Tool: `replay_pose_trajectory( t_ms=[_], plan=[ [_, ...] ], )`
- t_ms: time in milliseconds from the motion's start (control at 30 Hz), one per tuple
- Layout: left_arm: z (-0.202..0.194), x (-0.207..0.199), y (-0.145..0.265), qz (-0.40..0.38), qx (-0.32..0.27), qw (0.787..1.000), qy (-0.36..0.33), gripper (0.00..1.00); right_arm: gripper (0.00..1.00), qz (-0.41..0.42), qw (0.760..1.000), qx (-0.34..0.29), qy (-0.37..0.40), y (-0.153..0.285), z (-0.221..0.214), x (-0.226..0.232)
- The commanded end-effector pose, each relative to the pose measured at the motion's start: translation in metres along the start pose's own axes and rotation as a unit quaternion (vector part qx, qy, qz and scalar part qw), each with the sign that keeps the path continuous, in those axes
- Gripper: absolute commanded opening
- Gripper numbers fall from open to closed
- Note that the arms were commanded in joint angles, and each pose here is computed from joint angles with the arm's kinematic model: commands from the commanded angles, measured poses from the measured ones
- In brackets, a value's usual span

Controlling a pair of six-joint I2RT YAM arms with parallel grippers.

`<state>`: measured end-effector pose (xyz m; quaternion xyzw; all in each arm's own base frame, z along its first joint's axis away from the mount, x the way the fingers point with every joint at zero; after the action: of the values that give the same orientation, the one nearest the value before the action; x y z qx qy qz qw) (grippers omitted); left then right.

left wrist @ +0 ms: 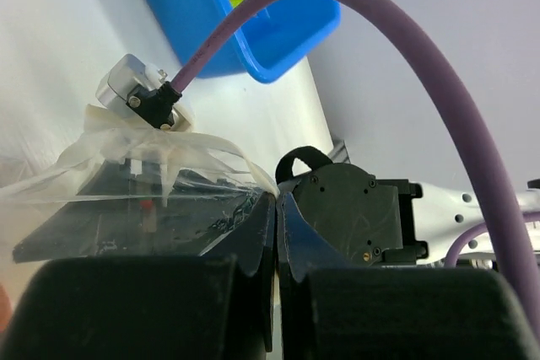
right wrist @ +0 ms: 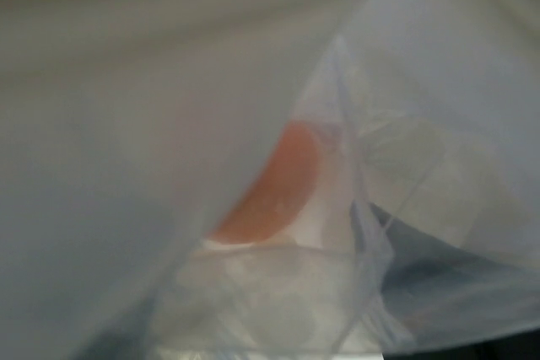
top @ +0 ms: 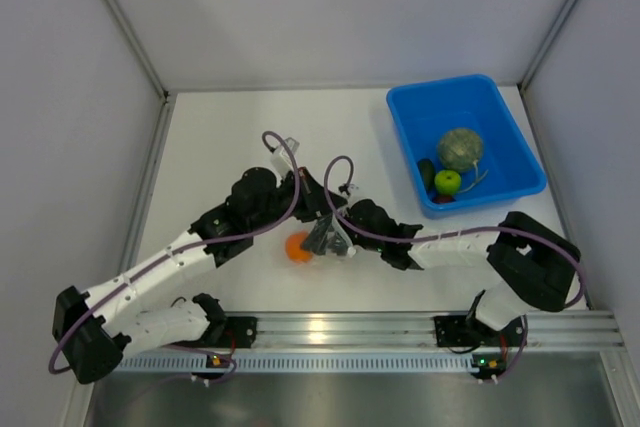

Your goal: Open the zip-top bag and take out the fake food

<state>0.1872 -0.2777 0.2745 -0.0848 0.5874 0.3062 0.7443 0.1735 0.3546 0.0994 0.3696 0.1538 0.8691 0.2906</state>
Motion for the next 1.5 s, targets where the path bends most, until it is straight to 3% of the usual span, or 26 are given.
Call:
replay_pose_trajectory(
  t_ms=[0, 167, 400, 800, 1300, 1467],
  plan=[
    [-0.005, -0.035, -0.005, -0.049, 0.05, 0.997, -0.025, 0.0, 0.88, -0.073, 0.997, -0.011, -0.014, 0.016, -0.001, -0.024],
    [-0.01, -0.022, -0.015, -0.046, 0.056, 0.997, -0.003, 0.0, 0.88, -0.153, 0.988, -0.033, -0.004, 0.029, 0.008, -0.046],
    [-0.019, 0.005, -0.014, -0.032, 0.055, 0.998, 0.021, 0.0, 0.88, -0.196, 0.98, -0.022, -0.012, 0.018, 0.002, -0.072],
    [-0.013, 0.022, -0.017, -0.006, 0.026, 1.0, 0.001, 0.0, 0.88, -0.161, 0.984, -0.076, -0.008, 0.007, 0.029, -0.059],
    [-0.018, 0.03, -0.02, -0.003, 0.034, 0.999, 0.01, 0.0, 0.85, -0.195, 0.963, -0.187, -0.014, 0.009, 0.085, -0.062],
    [-0.018, 0.032, -0.016, -0.004, 0.024, 1.0, 0.018, 0.0, 0.85, -0.217, 0.959, -0.179, -0.02, -0.004, 0.092, -0.07]
  ],
)
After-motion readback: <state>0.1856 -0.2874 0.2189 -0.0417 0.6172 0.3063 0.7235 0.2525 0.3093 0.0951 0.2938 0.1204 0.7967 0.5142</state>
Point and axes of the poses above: each gripper's point midway between its finger pads, its own y axis back along the fingers, its own x axis along the line the jaws close on, z = x × y, the point moved 3 cm from there along y, back along the fingers, and after that the axes turned 15 degrees about y, right-handed, at the moved point
